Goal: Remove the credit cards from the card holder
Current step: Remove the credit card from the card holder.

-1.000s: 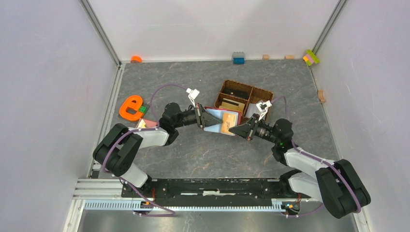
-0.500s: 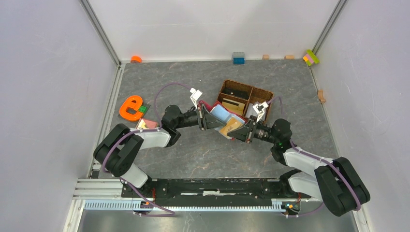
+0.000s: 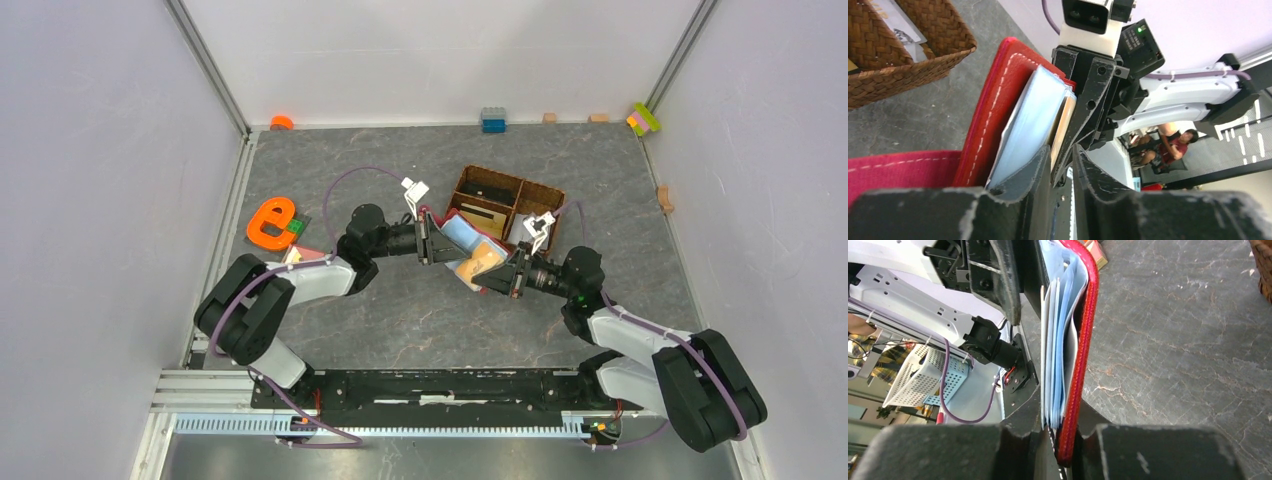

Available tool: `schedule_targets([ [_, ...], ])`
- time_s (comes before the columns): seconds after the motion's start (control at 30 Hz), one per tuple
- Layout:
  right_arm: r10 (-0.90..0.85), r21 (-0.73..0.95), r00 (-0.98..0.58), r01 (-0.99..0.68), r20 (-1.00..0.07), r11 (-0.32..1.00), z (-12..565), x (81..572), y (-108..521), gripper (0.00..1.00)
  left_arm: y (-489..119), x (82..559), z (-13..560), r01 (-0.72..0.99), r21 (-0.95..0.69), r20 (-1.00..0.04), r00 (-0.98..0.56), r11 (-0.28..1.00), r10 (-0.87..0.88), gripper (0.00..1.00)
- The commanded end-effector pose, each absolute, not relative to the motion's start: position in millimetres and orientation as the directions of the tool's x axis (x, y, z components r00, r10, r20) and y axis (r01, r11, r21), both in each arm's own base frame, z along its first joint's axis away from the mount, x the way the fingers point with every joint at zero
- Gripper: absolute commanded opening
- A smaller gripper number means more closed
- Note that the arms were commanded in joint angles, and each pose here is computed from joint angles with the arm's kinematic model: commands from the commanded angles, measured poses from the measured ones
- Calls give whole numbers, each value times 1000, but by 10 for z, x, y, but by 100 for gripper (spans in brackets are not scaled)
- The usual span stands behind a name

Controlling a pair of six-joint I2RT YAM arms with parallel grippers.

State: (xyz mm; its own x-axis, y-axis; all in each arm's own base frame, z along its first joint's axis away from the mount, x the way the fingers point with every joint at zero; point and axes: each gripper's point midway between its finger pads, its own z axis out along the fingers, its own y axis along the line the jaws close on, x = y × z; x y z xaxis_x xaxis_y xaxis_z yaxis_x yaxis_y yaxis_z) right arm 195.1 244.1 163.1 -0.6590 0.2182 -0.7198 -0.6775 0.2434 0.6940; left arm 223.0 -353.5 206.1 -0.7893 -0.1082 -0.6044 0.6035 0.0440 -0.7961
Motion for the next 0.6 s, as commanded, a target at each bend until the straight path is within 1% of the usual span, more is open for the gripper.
schedule_targets([
  [0.0, 229, 584, -545, -794, -807, 169, 2036, 1922, 2502, 3, -3591, 2045, 1931, 635, -769, -636, -772, 80, 17, 35],
  [0.03, 229, 577, -538, -799, -811, 170, 2054, 1922, 2499, 3, -3573, 2069, 1899, 644, -757, -646, -763, 110, 19, 38],
  [0.07, 225, 569, -531, -804, -817, 174, 2058, 1924, 2499, 3, -3558, 2095, 1859, 649, -747, -654, -757, 143, 21, 39],
  [0.17, 216, 560, -522, -806, -825, 191, 2045, 1941, 2492, 2, -3512, 2158, 1803, 652, -727, -664, -748, 213, 23, 39],
  [0.27, 216, 556, -518, -809, -828, 190, 2053, 1937, 2491, 3, -3505, 2171, 1776, 649, -724, -660, -750, 234, 36, 39],
  [0.4, 209, 557, -522, -811, -827, 178, 2060, 1921, 2500, 4, -3465, 2199, 1682, 651, -693, -662, -744, 309, 84, 38],
  [0.5, 210, 561, -527, -811, -823, 163, 2070, 1901, 2505, 5, -3498, 2138, 1668, 669, -673, -669, -733, 315, 126, 39],
  [0.57, 213, 564, -530, -811, -821, 154, 2078, 1888, 2507, 5, -3477, 2161, 1601, 678, -637, -677, -720, 368, 154, 40],
])
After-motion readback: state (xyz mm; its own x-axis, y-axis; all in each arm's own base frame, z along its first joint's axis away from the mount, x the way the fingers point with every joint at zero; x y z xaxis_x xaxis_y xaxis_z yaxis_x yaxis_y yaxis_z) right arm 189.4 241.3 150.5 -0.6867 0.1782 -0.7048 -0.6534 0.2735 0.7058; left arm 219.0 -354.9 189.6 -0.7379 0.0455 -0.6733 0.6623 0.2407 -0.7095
